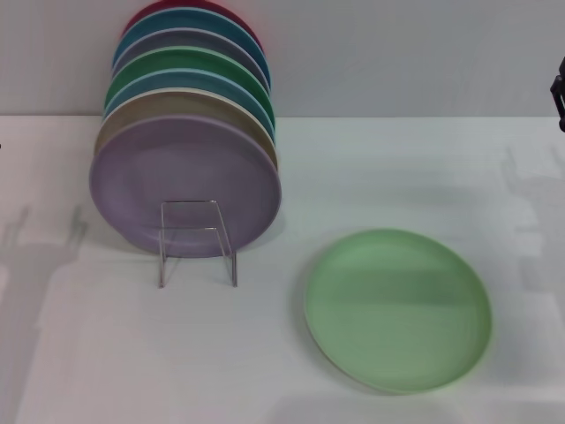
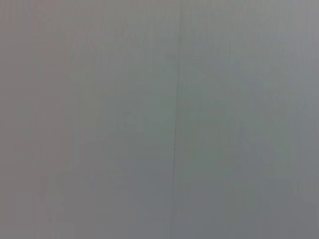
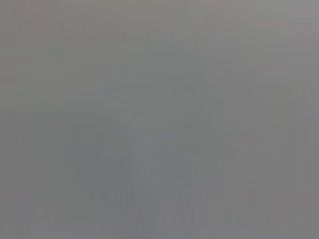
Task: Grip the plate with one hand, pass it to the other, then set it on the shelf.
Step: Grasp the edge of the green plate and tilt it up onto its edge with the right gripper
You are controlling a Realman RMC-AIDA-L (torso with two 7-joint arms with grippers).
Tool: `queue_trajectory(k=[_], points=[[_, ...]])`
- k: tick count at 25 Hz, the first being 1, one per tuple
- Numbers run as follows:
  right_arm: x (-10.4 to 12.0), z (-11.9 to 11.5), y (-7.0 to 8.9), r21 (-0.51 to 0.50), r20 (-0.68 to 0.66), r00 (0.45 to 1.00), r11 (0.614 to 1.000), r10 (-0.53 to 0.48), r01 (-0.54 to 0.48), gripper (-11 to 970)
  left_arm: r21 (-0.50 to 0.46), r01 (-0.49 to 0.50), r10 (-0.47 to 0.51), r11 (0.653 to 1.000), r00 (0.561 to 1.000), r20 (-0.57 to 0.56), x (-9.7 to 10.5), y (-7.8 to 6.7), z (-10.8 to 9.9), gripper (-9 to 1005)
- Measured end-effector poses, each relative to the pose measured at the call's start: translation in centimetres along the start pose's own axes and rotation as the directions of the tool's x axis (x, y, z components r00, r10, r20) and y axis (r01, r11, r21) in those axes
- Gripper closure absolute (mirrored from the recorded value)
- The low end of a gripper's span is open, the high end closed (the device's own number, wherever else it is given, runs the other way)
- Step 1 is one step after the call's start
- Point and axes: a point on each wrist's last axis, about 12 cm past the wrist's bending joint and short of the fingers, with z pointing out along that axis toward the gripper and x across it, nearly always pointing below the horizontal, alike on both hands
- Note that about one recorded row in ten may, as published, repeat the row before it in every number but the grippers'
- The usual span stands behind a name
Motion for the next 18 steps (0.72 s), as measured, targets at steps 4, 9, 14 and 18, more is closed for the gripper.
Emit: queue_trajectory(k=[4, 9, 14, 18], points=[[-0.04, 0.05, 0.10, -0.001, 0.002, 1.000, 1.000, -0.019, 0.019, 277, 0.000, 0.000, 0.000, 1.000, 1.000, 0.001, -0.02, -0.01, 0.00, 253], [-0.02, 0.03, 0.03, 0.004, 0.001, 1.000, 1.000, -0.022, 0.022, 277, 0.001, 0.001, -0.001, 1.000, 1.000, 0.004, -0.02, -0.09, 0.00, 253], [0.00, 0.00, 0.00, 0.003, 0.000, 1.000, 1.000, -0.024, 0.024, 277, 0.003, 0.002, -0.002, 1.000, 1.000, 0.006, -0.03, -0.15, 0.10, 253], [-0.03, 0.03, 0.02, 0.003, 0.001, 0.997, 0.997, -0.081, 0.081, 278, 0.006, 0.003, -0.003, 1.000, 1.000, 0.008, -0.04, -0.23, 0.27, 253]])
